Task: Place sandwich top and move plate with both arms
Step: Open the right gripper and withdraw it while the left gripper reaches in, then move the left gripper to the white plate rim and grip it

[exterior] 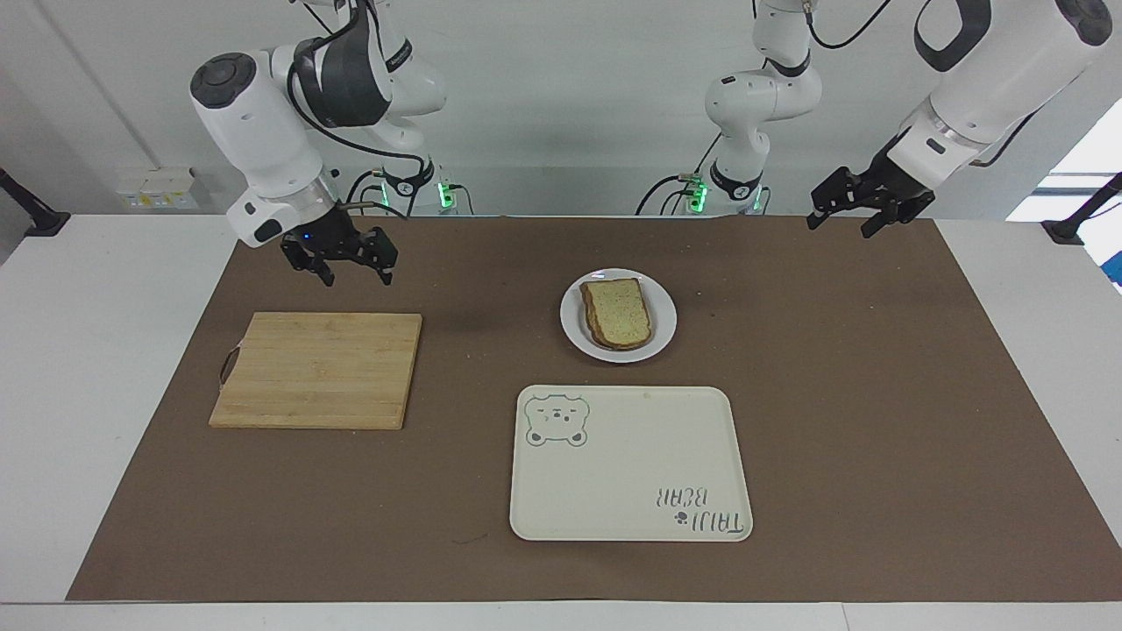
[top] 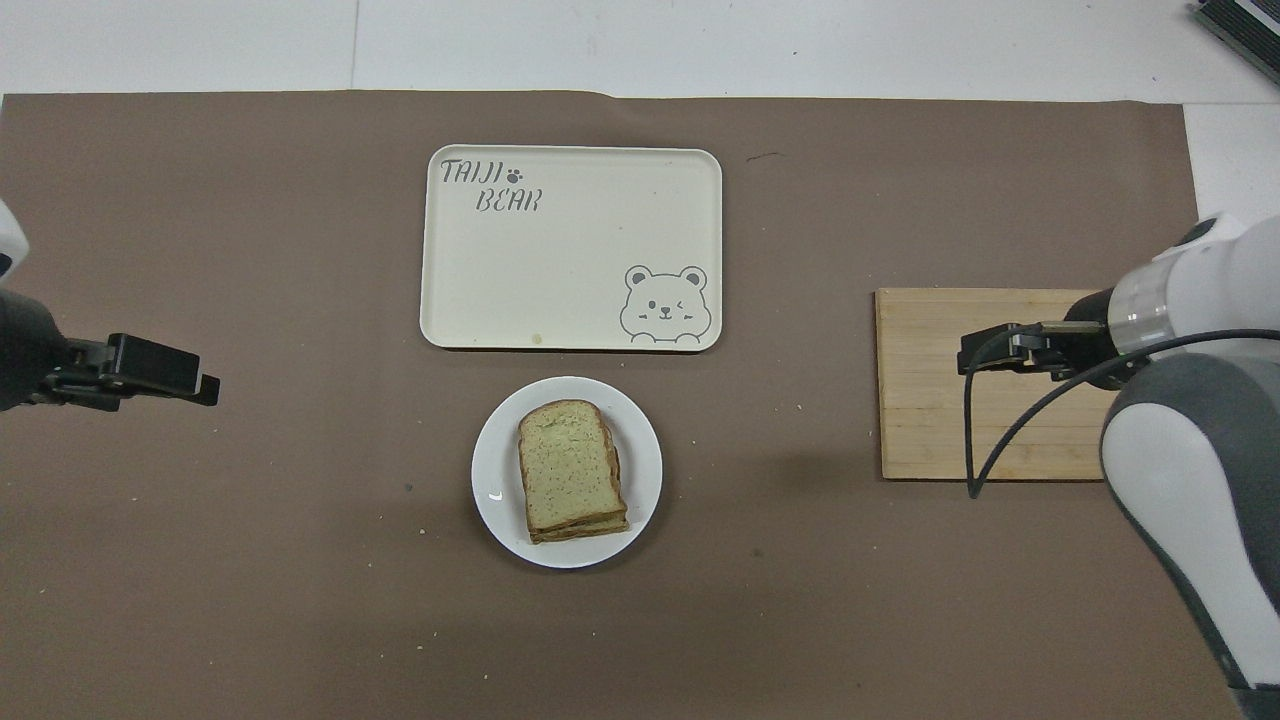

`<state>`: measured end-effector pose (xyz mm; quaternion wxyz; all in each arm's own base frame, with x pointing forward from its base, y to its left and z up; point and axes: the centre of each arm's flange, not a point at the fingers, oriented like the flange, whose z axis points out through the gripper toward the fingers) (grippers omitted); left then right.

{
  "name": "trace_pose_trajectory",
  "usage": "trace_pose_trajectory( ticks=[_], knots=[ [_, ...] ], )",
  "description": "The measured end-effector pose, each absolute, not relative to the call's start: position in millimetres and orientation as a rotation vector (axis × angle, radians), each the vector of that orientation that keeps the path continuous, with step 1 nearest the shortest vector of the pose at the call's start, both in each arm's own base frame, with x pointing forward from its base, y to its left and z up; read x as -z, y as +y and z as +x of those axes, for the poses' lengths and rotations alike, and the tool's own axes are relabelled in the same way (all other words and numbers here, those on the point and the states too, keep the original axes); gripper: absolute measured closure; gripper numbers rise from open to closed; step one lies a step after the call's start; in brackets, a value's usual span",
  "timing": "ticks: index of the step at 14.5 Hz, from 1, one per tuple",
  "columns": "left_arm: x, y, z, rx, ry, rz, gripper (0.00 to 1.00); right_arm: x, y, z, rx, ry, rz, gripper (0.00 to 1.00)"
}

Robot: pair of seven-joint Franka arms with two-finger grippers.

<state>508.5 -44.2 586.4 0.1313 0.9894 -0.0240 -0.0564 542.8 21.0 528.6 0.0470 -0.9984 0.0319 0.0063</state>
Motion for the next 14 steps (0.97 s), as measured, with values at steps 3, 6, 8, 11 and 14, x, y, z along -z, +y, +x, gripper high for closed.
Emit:
trace_pose_trajectory(
  ticks=[3, 6, 8, 11, 14],
  knots=[
    [-547.4, -28.7, 497.6, 0.163, -0.063, 2.786, 0.0, -556.1, 5.3, 541.5, 0.007, 0.093, -3.066, 0.0],
    [-503.5, -27.3, 493.8, 0.15, -0.05, 2.728, 0.0, -579.1, 3.8, 539.6, 0.059, 0.082, -3.088, 0.0],
    [-465.8, -28.7, 487.6, 0.136, -0.057, 2.684, 0.0, -589.8, 9.8, 535.9, 0.089, 0.059, -3.099, 0.0],
    [-413.0, -32.8, 474.4, 0.079, -0.046, 2.577, 0.0, -607.6, 13.8, 534.1, 0.143, 0.035, -3.131, 0.0],
    [-359.7, -56.3, 454.7, 0.025, -0.021, 2.51, 0.0, -638.6, 7.9, 529.8, 0.158, 0.05, -3.135, 0.0]
  ],
)
